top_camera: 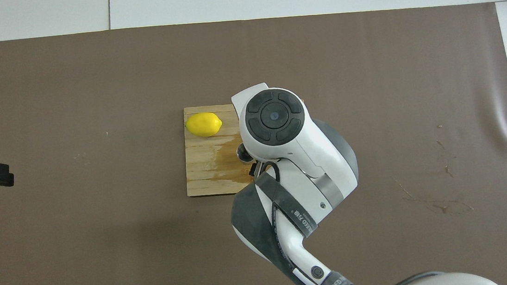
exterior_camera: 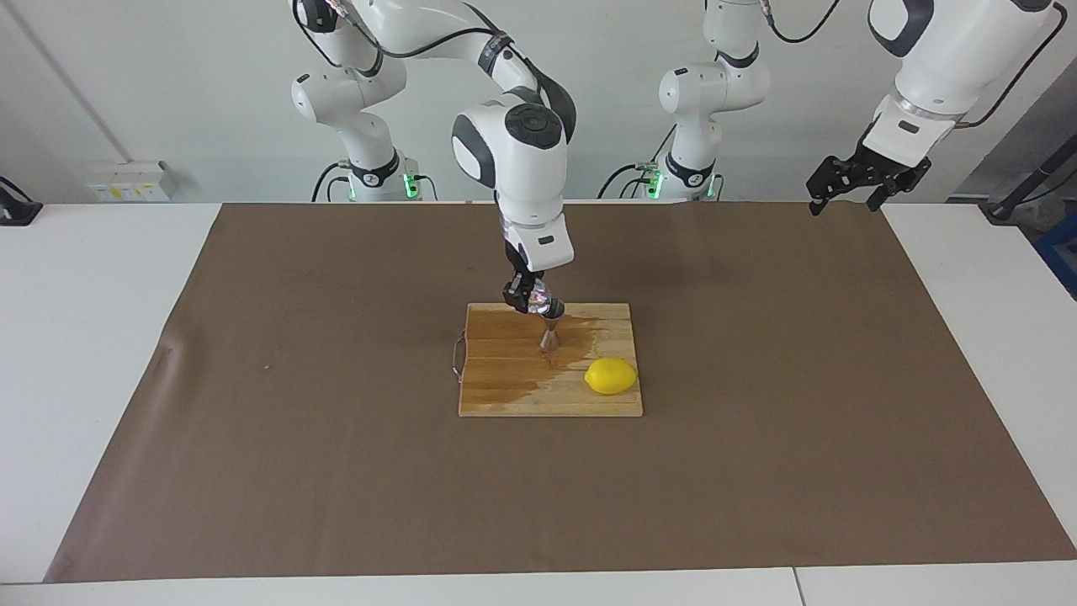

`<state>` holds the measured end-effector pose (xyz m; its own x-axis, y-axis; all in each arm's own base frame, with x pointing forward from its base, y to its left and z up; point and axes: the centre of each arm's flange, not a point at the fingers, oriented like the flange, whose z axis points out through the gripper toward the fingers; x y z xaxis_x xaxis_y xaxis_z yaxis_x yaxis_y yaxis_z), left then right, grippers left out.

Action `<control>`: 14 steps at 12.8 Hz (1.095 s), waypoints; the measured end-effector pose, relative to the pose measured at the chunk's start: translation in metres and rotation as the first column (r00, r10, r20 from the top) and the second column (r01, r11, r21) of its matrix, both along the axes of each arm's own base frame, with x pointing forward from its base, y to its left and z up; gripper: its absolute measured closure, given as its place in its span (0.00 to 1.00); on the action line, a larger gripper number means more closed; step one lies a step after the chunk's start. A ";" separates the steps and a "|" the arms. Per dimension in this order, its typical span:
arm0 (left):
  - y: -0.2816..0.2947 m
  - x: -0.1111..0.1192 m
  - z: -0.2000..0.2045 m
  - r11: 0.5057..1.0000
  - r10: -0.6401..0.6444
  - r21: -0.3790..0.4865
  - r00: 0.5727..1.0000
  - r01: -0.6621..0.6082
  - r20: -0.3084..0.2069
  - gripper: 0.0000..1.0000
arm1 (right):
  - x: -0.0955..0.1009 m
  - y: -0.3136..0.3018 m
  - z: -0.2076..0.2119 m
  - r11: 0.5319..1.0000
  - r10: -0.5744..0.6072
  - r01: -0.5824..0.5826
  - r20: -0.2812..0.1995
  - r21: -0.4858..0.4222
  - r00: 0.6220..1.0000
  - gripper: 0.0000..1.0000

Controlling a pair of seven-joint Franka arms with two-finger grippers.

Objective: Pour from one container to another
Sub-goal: 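Hold the clear glass tipped over the metal cup to pour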

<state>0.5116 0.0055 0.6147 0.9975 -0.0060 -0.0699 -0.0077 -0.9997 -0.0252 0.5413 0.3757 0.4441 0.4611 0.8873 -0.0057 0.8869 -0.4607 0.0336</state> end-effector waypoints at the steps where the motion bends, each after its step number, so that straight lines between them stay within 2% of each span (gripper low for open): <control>1: 0.000 0.000 0.000 1.000 0.000 0.000 1.000 0.000 0.000 0.00 | -0.001 0.004 0.000 1.000 -0.003 0.003 -0.002 -0.006 1.000 0.52; 6: 0.000 0.000 0.000 1.000 0.000 0.000 1.000 0.000 0.000 0.00 | -0.003 0.012 -0.005 0.997 0.016 -0.016 -0.006 -0.072 1.000 0.52; 14: 0.000 0.000 0.000 1.000 0.000 0.000 1.000 0.000 0.000 0.00 | -0.001 0.015 -0.007 0.995 0.024 -0.025 -0.010 -0.099 1.000 0.52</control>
